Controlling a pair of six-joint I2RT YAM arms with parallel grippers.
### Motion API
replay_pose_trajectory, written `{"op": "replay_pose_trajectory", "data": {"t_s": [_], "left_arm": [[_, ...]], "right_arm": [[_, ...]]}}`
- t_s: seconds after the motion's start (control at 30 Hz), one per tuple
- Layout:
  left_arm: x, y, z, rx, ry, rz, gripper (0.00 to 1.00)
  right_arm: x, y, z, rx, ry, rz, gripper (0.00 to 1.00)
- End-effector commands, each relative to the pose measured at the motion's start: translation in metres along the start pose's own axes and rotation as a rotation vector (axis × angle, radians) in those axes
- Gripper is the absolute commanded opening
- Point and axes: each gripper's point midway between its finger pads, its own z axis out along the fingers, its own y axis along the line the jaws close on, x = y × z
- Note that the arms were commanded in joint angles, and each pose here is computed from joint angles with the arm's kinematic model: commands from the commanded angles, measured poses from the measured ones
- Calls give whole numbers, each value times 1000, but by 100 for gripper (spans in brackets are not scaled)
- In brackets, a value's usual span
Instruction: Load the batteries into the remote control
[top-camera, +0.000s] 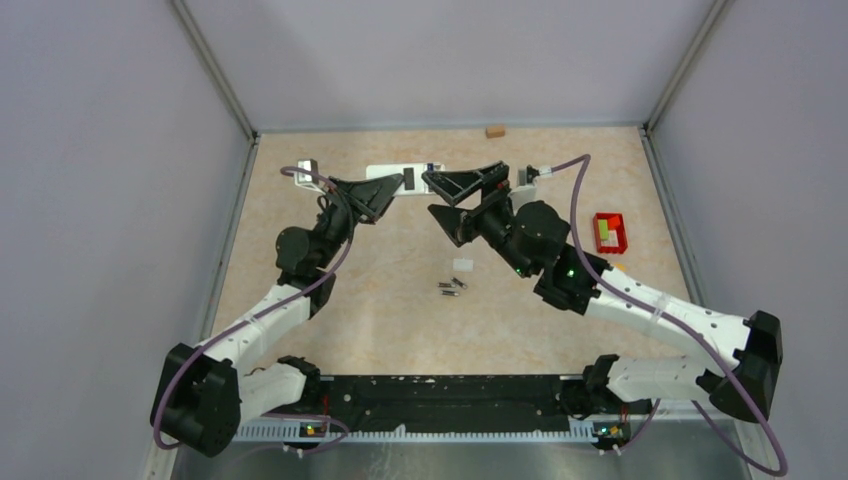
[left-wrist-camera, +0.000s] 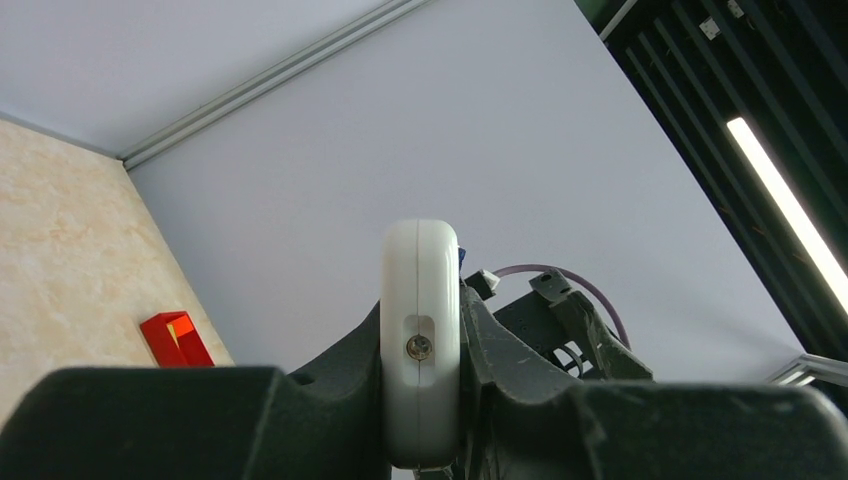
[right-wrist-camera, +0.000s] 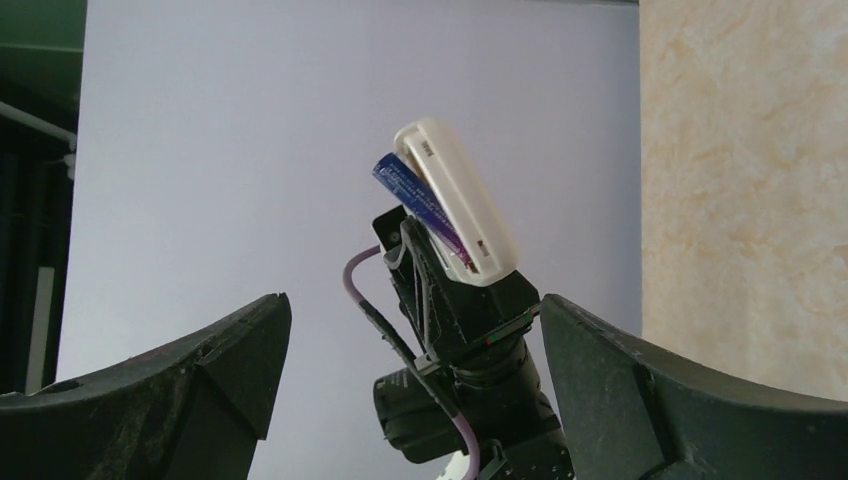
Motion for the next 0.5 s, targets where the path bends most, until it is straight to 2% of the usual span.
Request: {"op": "replay_pose_trajectory", "data": {"t_s": [0.0, 0.47], "left_arm": [[-1, -25, -3, 99, -3, 27, 0], [3, -32, -10, 152, 7, 37, 0]], "right_arm": [[-5, 28, 5, -42, -32, 91, 96], [-13, 25, 23, -40, -51, 142, 94]]}}
